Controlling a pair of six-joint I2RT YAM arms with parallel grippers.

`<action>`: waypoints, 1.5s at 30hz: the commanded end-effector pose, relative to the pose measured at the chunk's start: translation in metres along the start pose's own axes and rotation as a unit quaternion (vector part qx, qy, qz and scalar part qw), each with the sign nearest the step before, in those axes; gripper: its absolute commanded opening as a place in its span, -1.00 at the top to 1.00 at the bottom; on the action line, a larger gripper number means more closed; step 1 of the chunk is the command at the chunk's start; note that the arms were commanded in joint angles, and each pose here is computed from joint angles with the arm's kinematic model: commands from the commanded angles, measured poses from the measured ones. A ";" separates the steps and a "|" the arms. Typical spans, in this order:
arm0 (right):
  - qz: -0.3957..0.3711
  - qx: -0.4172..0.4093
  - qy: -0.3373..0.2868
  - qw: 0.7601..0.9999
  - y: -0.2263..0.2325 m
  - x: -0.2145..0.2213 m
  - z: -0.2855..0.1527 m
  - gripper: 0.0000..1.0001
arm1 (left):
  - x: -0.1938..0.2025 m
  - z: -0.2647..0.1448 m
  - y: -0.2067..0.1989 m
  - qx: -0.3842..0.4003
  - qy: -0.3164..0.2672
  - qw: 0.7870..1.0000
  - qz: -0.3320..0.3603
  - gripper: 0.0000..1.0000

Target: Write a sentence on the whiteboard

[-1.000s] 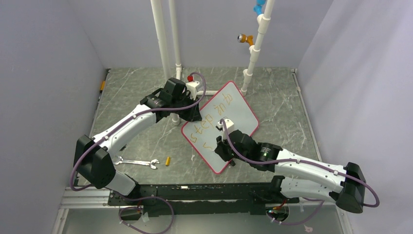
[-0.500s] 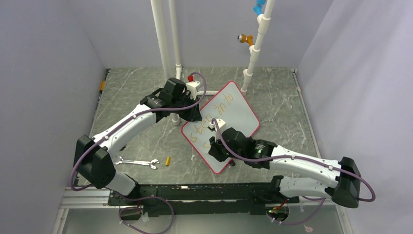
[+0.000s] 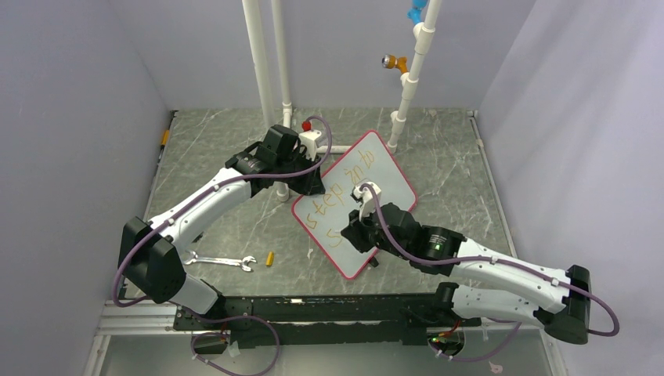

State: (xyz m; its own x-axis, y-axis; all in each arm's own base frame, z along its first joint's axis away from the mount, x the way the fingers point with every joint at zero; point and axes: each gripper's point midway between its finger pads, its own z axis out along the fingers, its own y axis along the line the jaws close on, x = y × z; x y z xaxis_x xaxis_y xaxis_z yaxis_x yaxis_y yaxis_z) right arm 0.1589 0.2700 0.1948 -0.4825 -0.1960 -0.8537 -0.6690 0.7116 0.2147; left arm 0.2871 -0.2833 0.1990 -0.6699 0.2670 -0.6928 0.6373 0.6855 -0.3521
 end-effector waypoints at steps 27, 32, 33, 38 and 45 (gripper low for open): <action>-0.001 0.079 0.016 0.997 -0.026 0.018 0.024 1.00 | -0.017 -0.004 0.016 -0.044 -0.023 0.997 0.054 1.00; 0.009 0.078 0.028 0.997 -0.029 0.034 0.021 1.00 | -0.018 -0.004 0.016 -0.044 -0.024 0.997 0.055 1.00; 0.012 0.078 0.031 0.996 -0.030 0.037 0.020 1.00 | -0.018 -0.004 0.015 -0.044 -0.024 0.997 0.055 1.00; 0.016 0.086 0.037 0.995 -0.035 0.045 0.018 1.00 | -0.018 -0.004 0.016 -0.044 -0.024 0.997 0.054 1.00; 0.012 0.107 0.036 0.993 -0.041 0.040 0.017 1.00 | -0.017 -0.004 0.016 -0.045 -0.023 0.997 0.053 1.00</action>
State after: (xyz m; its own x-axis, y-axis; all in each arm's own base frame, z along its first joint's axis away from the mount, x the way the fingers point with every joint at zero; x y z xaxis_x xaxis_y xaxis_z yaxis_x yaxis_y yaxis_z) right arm 0.1720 0.2503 0.1458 -0.5364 -0.2203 -0.8147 -0.5567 0.8179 0.1454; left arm 0.2870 -0.2827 0.1989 -0.6718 0.2685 -0.6903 0.6352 0.6883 -0.3504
